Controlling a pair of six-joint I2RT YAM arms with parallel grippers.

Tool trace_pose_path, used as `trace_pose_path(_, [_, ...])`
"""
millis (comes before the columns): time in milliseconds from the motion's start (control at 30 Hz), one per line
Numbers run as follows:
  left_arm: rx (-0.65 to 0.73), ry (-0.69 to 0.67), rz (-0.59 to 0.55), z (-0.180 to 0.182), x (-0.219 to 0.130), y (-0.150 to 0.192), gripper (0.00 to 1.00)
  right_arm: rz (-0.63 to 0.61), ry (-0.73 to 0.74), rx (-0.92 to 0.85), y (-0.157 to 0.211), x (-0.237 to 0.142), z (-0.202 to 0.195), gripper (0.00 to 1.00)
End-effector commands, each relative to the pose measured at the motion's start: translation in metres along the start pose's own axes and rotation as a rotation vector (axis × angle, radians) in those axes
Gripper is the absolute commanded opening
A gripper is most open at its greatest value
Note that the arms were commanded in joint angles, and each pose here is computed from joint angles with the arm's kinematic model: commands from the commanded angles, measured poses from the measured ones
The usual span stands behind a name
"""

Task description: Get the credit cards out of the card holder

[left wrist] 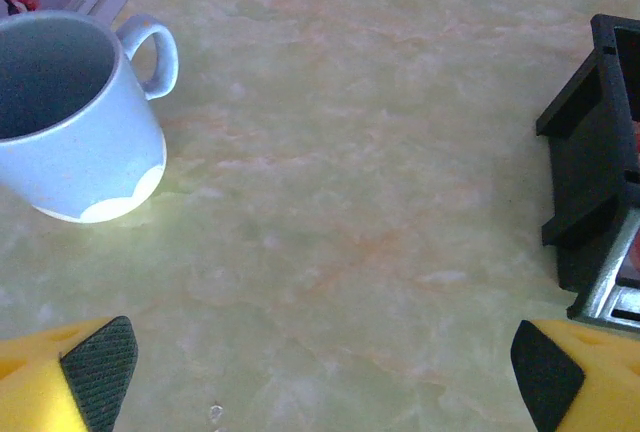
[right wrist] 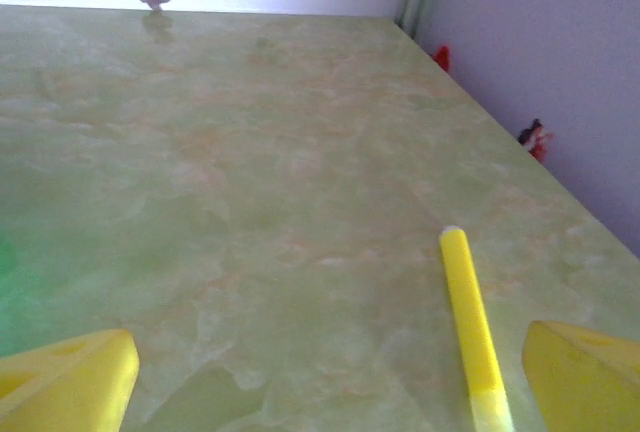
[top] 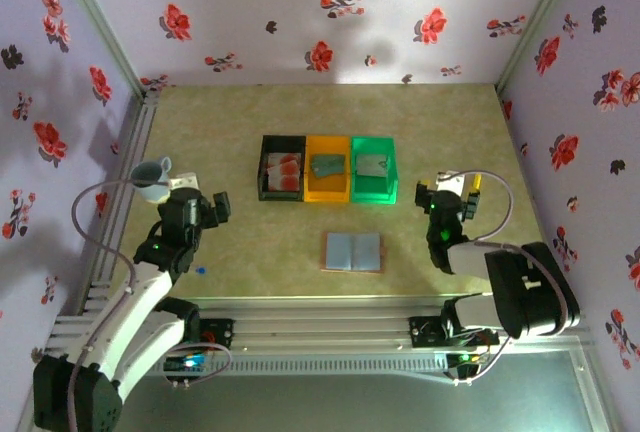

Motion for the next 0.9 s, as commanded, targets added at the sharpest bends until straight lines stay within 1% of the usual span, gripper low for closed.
trace_pose_path(0, [-0.034, -0.044, -0.077, 0.008, 0.000, -0.016, 1.00, -0.080, -0.056, 0.053, -0.019, 0.008, 0.004, 0.99])
trace_pose_path(133, [-0.045, -0.054, -0.062, 0.010, 0.005, -0.014, 1.00, -0.092, -0.050, 0.074, -0.012, 0.017, 0.000, 0.99])
trace_pose_path(200, [-0.059, -0.061, -0.056, 0.012, 0.008, -0.013, 1.00, -0.070, -0.024, 0.113, -0.004, 0.023, -0.008, 0.99])
trace_pose_path(267, [-0.068, -0.067, -0.050, 0.015, 0.011, -0.012, 1.00, -0.098, -0.001, 0.110, -0.006, 0.028, -0.011, 0.99])
trace_pose_path(367, [-0.086, -0.106, -0.039, 0.026, 0.019, -0.012, 1.00, -0.032, 0.018, 0.096, -0.005, 0.033, -0.007, 0.99])
trace_pose_path(467, [-0.105, -0.146, -0.025, 0.039, 0.030, -0.011, 1.00, -0.031, 0.044, 0.105, -0.006, 0.039, -0.011, 0.99])
trace_pose_path(533, [-0.124, -0.165, -0.036, 0.045, 0.037, -0.015, 1.00, -0.008, 0.053, 0.112, -0.005, 0.040, -0.012, 0.99])
trace_pose_path(567, [-0.131, -0.170, -0.048, 0.046, 0.041, -0.018, 1.00, -0.014, 0.052, 0.112, -0.006, 0.040, -0.012, 0.99])
trace_pose_path(633, [-0.109, -0.169, -0.077, 0.045, 0.047, -0.026, 1.00, -0.021, 0.052, 0.111, -0.006, 0.041, -0.012, 0.99])
trace_pose_path(733, [-0.004, -0.170, -0.112, 0.043, 0.057, -0.034, 1.00, -0.015, 0.054, 0.112, -0.006, 0.041, -0.013, 0.99])
trace_pose_path(800, [0.033, -0.178, -0.121, 0.044, 0.069, -0.024, 1.00, -0.017, 0.053, 0.112, -0.005, 0.040, -0.013, 0.99])
trace_pose_path(867, [0.001, -0.202, -0.115, 0.051, 0.080, -0.010, 1.00, -0.020, 0.051, 0.111, -0.006, 0.040, -0.012, 0.99])
Point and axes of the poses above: each hand's point on the last joint's axis, 136 mm out from that joint toward the fingers, its own x axis out along the fingers, its own z axis along the line the jaws close on, y = z × x, the point moved 2 cm from there along -x, back along the fingers, and after that the axes turned 10 degrees about x, right-handed, at the moved point
